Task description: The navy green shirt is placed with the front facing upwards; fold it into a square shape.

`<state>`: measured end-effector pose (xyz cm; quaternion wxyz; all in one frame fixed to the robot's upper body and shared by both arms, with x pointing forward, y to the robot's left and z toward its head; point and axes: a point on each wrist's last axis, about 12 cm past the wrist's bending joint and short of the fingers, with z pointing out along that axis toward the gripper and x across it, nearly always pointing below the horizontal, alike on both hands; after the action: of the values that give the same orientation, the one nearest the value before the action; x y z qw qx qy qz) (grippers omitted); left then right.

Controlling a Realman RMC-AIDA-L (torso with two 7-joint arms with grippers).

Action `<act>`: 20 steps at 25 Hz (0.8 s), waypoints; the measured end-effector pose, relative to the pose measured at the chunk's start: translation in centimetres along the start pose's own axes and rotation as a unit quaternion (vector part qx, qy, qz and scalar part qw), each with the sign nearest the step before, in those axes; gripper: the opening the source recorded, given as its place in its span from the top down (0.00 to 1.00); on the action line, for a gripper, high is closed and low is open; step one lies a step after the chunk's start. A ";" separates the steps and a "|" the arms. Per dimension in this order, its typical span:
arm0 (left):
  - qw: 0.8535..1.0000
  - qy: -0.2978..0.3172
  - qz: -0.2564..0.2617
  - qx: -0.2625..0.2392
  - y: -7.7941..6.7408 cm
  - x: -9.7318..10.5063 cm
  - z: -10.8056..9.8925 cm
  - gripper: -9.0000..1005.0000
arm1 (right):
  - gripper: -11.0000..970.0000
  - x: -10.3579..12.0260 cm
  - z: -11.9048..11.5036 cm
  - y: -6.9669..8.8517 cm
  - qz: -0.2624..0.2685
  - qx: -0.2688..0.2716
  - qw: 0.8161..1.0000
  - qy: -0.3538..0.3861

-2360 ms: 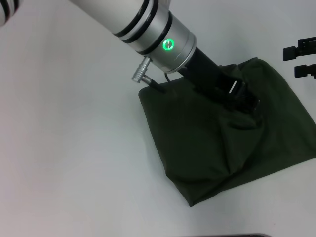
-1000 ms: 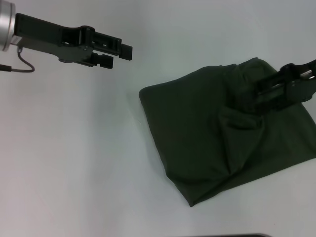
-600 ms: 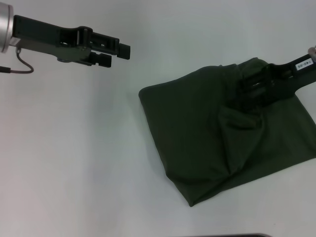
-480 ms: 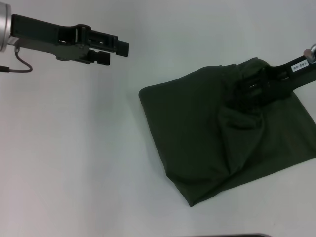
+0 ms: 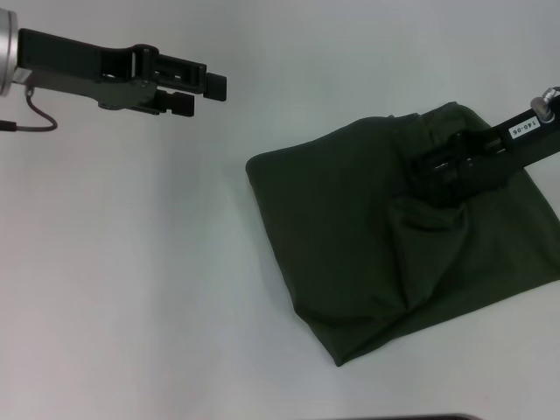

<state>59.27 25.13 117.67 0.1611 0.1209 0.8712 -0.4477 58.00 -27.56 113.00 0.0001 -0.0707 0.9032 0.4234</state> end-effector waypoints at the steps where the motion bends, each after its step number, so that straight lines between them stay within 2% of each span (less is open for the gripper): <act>1: 1.000 0.000 0.000 0.000 0.0 0.0 0.0 0.29 | 0.26 0.0 0.0 0.0 0.000 0.000 1.000 0.001; 15: 1.000 0.000 0.001 0.006 0.0 0.3 0.3 0.29 | 0.27 0.3 0.9 -0.8 0.021 0.058 0.998 0.028; 20: 1.000 0.001 0.003 0.007 -0.1 0.2 0.3 0.29 | 0.47 0.1 0.5 -0.6 0.015 0.056 0.998 0.024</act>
<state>59.08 24.82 117.46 0.1608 0.1246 0.8678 -0.4534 57.92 -27.57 112.14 -0.0242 -0.0674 0.9261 0.3703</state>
